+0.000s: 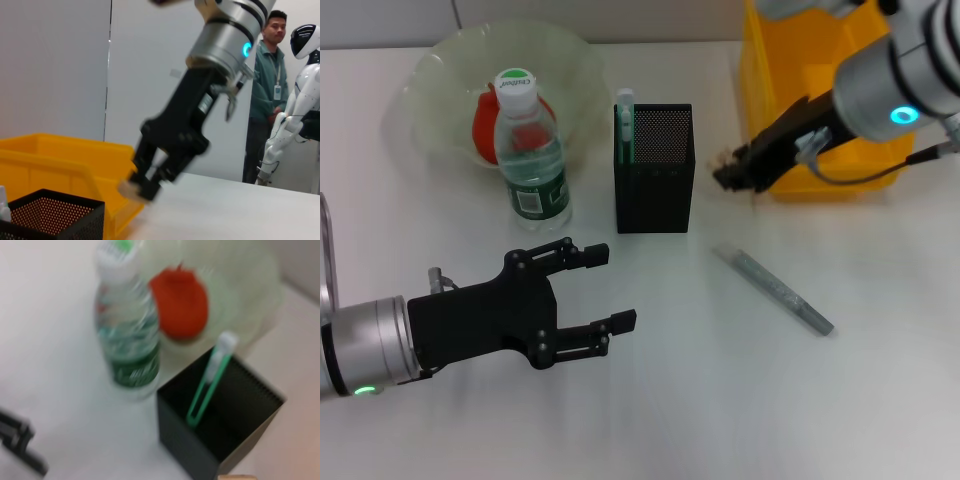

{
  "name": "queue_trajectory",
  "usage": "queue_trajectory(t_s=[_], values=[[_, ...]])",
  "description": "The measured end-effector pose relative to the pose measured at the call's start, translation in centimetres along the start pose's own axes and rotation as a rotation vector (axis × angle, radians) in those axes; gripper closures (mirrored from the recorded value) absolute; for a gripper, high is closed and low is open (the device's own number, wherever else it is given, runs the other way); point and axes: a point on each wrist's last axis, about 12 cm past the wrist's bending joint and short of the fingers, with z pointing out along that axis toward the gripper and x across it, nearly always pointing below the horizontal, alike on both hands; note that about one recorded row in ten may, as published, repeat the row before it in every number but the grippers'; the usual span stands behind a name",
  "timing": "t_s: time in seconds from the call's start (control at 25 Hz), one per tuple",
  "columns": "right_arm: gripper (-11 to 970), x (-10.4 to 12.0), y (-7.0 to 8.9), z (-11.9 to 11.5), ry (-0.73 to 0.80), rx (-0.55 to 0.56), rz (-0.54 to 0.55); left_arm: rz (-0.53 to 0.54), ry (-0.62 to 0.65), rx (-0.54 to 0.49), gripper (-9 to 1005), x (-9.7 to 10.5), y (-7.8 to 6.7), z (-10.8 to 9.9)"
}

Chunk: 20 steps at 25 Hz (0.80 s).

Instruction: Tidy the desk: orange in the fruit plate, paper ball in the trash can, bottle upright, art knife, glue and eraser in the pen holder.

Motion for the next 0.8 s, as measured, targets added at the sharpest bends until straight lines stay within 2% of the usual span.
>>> queue_trajectory(t_s=[0.04,0.32,0.44,0.56,0.64,0.8], values=[[678,0.4,-0.6,-0.2,-0.081,0.007,0.004,0.002,0.0,0.0,213,0.0,0.0,0.0],[670,1.7,-1.3,0.2,-0.23,0.002,-0.01,0.009,0.0,0.0,213,0.2,-0.2,0.0],[667,3.1,-1.4,0.2,-0.366,-0.039,-0.044,0.01,0.0,0.0,213,0.2,-0.2,0.0],[663,4.0,-1.5,0.2,-0.427,-0.065,-0.062,0.01,0.0,0.001,213,0.2,-0.1,0.0],[661,5.3,-2.0,0.6,-0.525,-0.119,-0.077,0.01,0.0,0.001,213,0.1,-0.1,0.0],[656,6.8,-2.8,1.1,-0.63,-0.14,-0.085,0.006,0.0,0.002,213,0.1,-0.1,0.0]])
